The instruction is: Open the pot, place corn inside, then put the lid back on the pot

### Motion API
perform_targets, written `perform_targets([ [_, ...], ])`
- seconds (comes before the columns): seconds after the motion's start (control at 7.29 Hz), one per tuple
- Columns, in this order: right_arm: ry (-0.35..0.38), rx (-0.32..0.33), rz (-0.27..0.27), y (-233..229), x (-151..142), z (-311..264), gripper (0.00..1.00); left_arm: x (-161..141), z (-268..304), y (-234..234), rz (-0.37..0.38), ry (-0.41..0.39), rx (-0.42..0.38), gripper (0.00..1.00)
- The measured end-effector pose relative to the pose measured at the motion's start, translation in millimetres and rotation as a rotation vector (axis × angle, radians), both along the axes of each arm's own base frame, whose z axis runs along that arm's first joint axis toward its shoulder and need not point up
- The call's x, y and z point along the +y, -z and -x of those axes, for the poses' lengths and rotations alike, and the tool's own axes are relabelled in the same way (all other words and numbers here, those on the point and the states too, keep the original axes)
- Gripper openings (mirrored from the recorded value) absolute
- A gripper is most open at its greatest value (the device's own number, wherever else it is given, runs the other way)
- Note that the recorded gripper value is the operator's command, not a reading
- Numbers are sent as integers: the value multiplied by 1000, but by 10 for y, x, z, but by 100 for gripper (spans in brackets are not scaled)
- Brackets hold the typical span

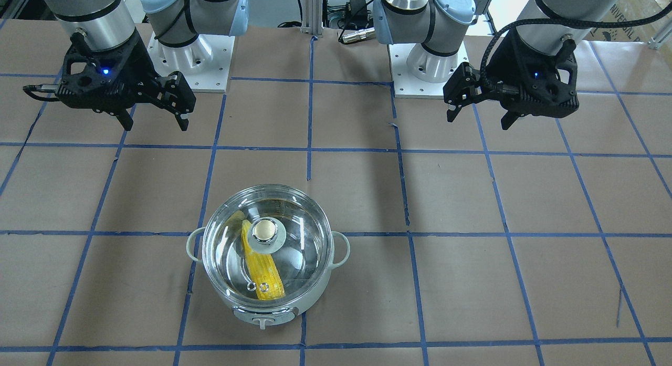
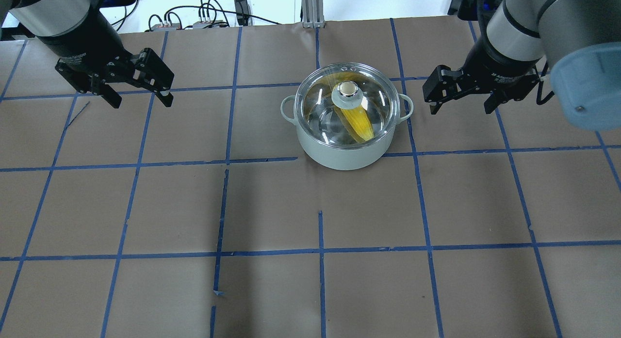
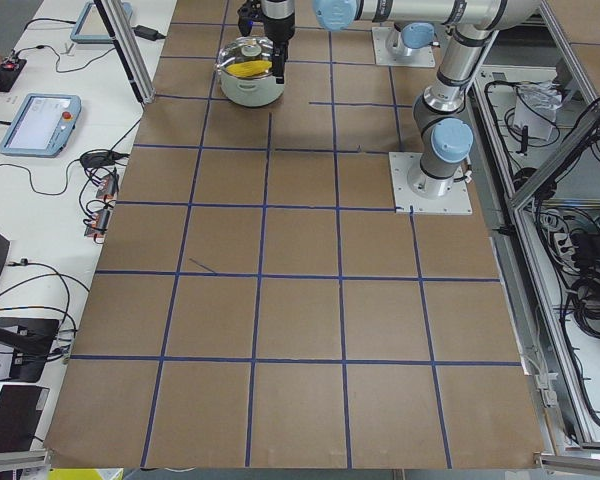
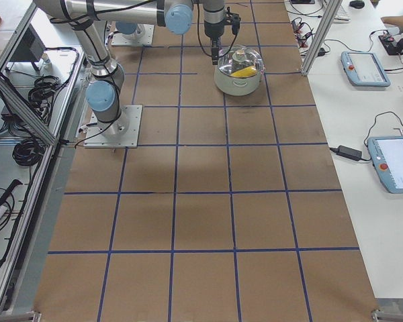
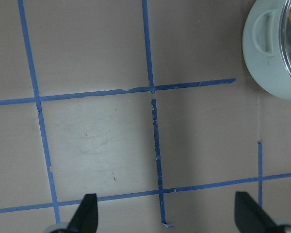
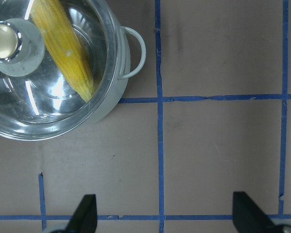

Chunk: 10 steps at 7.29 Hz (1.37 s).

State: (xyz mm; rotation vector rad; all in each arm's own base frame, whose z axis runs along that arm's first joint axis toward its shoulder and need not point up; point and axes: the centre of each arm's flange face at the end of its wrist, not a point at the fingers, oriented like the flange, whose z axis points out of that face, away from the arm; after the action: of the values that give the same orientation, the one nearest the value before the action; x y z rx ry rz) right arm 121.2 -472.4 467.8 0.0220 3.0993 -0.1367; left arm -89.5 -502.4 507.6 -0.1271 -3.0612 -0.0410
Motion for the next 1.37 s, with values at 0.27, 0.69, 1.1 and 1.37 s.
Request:
perform_targets([
  [0.27,0,12,7,-4,15,-6,98,-5,-3,-11,2,0,3,100],
  [0.69,1,63,23,-87,13,-5,99,-5,2,-9,2,-3,10,100],
  [1.1,-14,46,51,-233,-21,-97,99,-9,3,-20,4,-10,10,100],
  [1.37,-17,27,66,-347,-78,-126,99,-12,7,-17,4,-4,11,100],
])
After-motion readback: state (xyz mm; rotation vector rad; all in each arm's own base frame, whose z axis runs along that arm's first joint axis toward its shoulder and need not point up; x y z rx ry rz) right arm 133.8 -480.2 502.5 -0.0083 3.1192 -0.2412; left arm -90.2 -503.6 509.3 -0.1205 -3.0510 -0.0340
